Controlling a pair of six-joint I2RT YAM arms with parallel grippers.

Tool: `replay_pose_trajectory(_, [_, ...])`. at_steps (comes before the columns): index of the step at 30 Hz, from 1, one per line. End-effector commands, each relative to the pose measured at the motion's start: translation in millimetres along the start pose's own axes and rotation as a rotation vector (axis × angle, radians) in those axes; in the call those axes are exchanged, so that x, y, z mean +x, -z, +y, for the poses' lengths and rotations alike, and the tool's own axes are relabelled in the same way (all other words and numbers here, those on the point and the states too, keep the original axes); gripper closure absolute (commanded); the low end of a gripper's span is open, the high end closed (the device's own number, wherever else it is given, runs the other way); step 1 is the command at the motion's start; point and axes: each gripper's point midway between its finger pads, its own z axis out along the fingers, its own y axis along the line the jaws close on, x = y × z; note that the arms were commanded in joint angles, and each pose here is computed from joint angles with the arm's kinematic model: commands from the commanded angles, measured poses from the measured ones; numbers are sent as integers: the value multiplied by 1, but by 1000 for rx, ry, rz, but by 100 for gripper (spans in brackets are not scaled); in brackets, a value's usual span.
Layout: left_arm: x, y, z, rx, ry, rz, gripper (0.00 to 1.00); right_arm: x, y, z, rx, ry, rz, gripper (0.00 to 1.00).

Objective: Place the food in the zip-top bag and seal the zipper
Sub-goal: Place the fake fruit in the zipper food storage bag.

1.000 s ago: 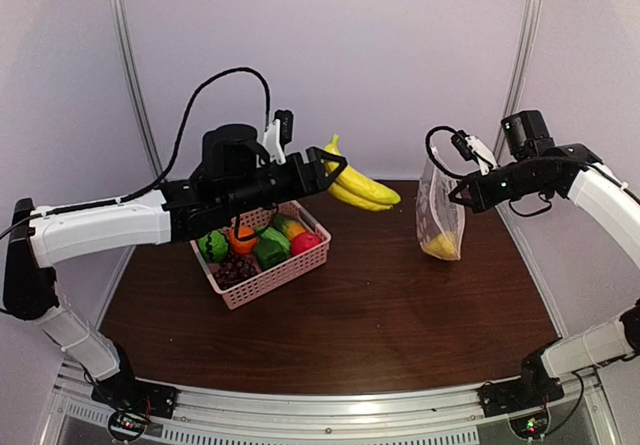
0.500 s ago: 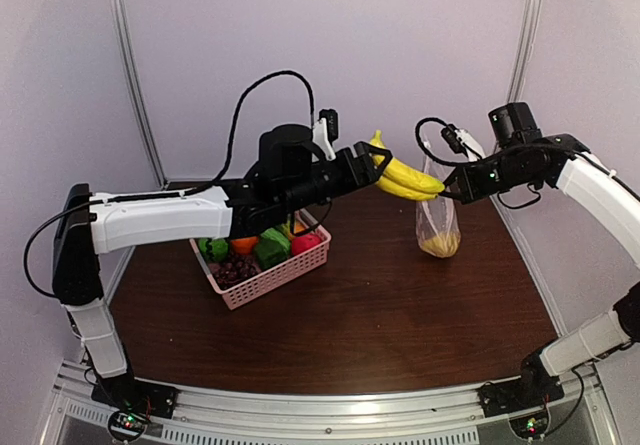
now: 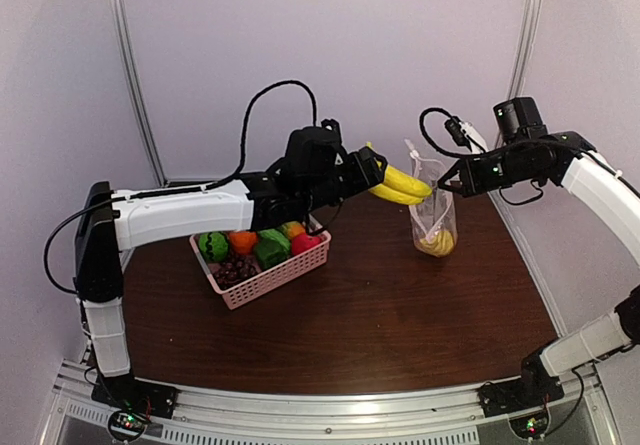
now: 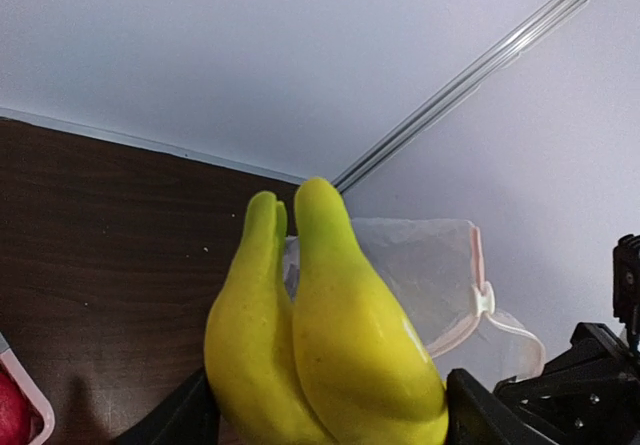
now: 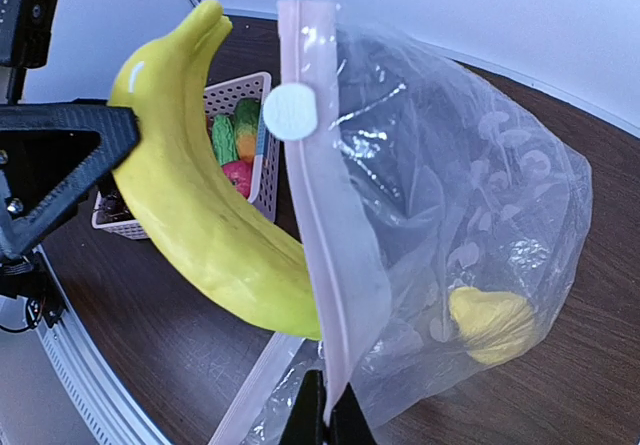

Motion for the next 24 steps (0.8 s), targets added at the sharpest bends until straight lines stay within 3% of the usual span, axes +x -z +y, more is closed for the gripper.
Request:
replay_pose_trajectory(1, [2, -11, -3, -34, -13, -9, 54, -12, 9, 15, -56, 13, -42, 100])
replay_pose_trajectory(7, [7, -11, -69, 136, -272, -102, 55, -23, 0, 29, -126, 5, -23, 100])
replay_pose_trajectory(13, [22, -14, -75, 162, -379, -126, 54, -49, 18, 38, -138, 24, -80, 100])
replay_pose_trajectory(14, [27, -14, -76, 170, -402, -122, 49, -50, 21, 39, -137, 28, -87, 100])
replay_pose_trajectory(19, [39, 0, -103, 256, -560, -132, 4, -48, 22, 36, -119, 34, -93, 100])
replay_pose_trajectory(24, [-6, 49, -120, 282, -608, -233, 2, -47, 22, 26, -98, 25, -100, 100])
